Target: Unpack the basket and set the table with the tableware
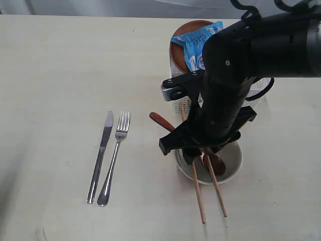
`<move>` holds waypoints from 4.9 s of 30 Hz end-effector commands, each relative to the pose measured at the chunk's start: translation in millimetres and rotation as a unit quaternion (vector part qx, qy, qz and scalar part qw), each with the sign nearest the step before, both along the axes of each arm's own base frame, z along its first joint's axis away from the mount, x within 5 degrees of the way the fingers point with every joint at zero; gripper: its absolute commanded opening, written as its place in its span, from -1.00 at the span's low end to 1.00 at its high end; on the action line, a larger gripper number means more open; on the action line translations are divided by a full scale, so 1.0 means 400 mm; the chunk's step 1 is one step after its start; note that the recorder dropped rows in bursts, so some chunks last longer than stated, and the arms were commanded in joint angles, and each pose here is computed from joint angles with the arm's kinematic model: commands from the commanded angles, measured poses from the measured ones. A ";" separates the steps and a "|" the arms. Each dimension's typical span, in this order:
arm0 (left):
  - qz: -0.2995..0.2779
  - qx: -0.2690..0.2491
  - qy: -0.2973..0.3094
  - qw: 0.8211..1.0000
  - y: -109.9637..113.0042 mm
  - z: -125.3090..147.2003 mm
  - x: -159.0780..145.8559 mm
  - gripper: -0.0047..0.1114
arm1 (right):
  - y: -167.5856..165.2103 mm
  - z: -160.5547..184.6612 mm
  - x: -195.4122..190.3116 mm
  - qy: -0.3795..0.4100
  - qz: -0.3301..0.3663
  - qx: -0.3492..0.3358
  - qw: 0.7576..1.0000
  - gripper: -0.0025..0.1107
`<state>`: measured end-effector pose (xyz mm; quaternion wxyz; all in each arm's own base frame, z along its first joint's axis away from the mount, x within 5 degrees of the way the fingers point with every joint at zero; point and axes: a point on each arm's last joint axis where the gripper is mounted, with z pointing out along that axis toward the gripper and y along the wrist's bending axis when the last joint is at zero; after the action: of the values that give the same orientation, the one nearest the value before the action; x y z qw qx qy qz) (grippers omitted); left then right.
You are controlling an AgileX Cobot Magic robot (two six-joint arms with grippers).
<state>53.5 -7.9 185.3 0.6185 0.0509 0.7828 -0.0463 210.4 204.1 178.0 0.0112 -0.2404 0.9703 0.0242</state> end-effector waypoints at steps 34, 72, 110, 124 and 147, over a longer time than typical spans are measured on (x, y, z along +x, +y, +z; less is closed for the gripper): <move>0.001 0.007 -0.001 1.000 0.001 -0.003 0.000 -0.92 | 0.004 -0.001 -0.007 0.015 -0.045 0.011 0.999 -0.47; 0.001 0.005 -0.001 1.000 0.001 -0.002 0.000 -0.92 | -0.001 0.261 0.131 -0.133 -0.027 -0.065 0.989 0.01; 0.001 0.005 -0.001 1.000 0.001 -0.002 0.000 -0.92 | -0.281 0.081 0.496 -0.126 -0.094 0.250 0.955 0.01; 0.001 0.005 -0.001 1.000 0.001 -0.002 0.000 -0.92 | -0.277 0.076 0.490 -0.123 -0.076 0.230 0.962 -0.78; 0.001 0.005 -0.001 1.000 0.001 -0.002 0.000 -0.92 | -0.255 0.161 0.433 -0.115 -0.023 0.208 0.971 0.39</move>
<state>53.5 -7.7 185.3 0.6187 0.0527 0.7827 -0.0436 386.6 97.0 244.1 0.1895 -0.2079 0.9349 0.2165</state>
